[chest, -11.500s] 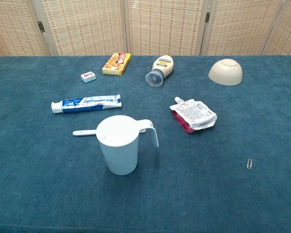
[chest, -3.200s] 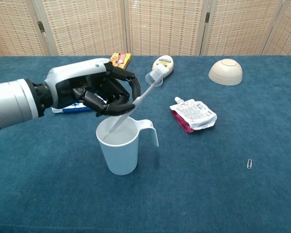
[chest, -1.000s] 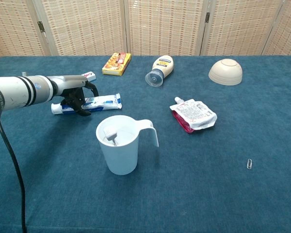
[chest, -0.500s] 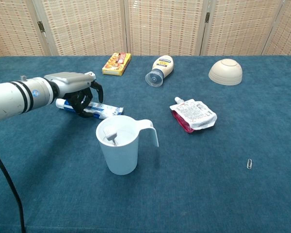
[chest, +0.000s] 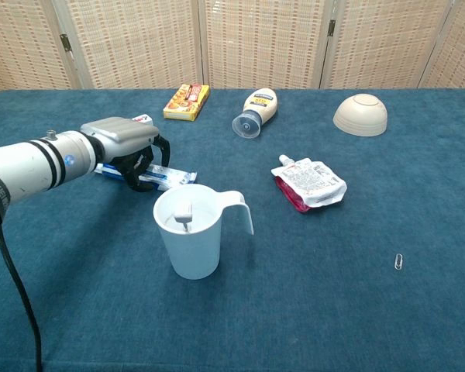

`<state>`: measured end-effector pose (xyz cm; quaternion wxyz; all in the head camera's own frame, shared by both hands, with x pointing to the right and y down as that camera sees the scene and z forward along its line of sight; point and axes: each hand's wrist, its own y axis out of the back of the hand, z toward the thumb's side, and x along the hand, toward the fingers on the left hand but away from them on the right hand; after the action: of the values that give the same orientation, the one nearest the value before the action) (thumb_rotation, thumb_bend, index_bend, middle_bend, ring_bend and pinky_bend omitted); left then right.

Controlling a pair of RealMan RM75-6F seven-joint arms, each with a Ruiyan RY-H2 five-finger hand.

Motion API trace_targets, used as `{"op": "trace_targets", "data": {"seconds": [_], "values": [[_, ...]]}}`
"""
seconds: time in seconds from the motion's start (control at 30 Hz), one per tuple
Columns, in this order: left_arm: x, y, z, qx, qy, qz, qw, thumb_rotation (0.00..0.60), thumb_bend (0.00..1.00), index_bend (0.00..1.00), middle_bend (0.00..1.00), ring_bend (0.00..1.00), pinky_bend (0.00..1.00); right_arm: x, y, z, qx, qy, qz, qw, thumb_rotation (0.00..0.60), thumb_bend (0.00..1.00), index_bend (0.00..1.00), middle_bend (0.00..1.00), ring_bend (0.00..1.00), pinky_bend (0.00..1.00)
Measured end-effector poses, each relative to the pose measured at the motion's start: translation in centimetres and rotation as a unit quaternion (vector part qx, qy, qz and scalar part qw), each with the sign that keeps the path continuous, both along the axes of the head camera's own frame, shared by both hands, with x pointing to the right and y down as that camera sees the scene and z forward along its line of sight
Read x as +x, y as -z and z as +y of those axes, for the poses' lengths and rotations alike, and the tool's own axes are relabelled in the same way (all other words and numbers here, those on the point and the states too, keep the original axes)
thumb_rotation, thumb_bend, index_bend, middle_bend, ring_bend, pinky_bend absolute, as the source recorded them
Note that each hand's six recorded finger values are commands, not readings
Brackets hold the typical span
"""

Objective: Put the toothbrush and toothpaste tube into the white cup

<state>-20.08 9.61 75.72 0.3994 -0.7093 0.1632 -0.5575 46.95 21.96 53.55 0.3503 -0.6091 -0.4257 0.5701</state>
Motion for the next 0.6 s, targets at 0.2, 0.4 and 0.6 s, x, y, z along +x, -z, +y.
{"op": "trace_targets", "data": {"seconds": [0.2, 0.4, 0.6], "values": [[0.48, -0.49, 0.33, 0.012, -0.015, -0.012, 0.9997, 0.600, 0.35, 0.48, 0.76, 0.66, 0.66, 0.23, 0.06, 0.09, 0.000, -0.002, 0.000, 1.0000, 0.600, 0.23, 0.15, 0.31, 0.26, 0.29], [0.51, -0.46, 0.34, 0.014, 0.002, 0.005, 0.9999, 0.600, 0.35, 0.59, 0.79, 0.68, 0.70, 0.08, -0.13, -0.02, -0.002, 0.002, -0.002, 1.0000, 0.600, 0.23, 0.15, 0.31, 0.26, 0.29], [0.05, 0.47, -0.50, 0.006, 0.060, 0.063, 0.9961, 0.600, 0.35, 0.66, 0.81, 0.69, 0.71, -0.30, -0.28, -0.30, -0.001, 0.008, -0.005, 1.0000, 0.600, 0.23, 0.15, 0.31, 0.26, 0.29]]}}
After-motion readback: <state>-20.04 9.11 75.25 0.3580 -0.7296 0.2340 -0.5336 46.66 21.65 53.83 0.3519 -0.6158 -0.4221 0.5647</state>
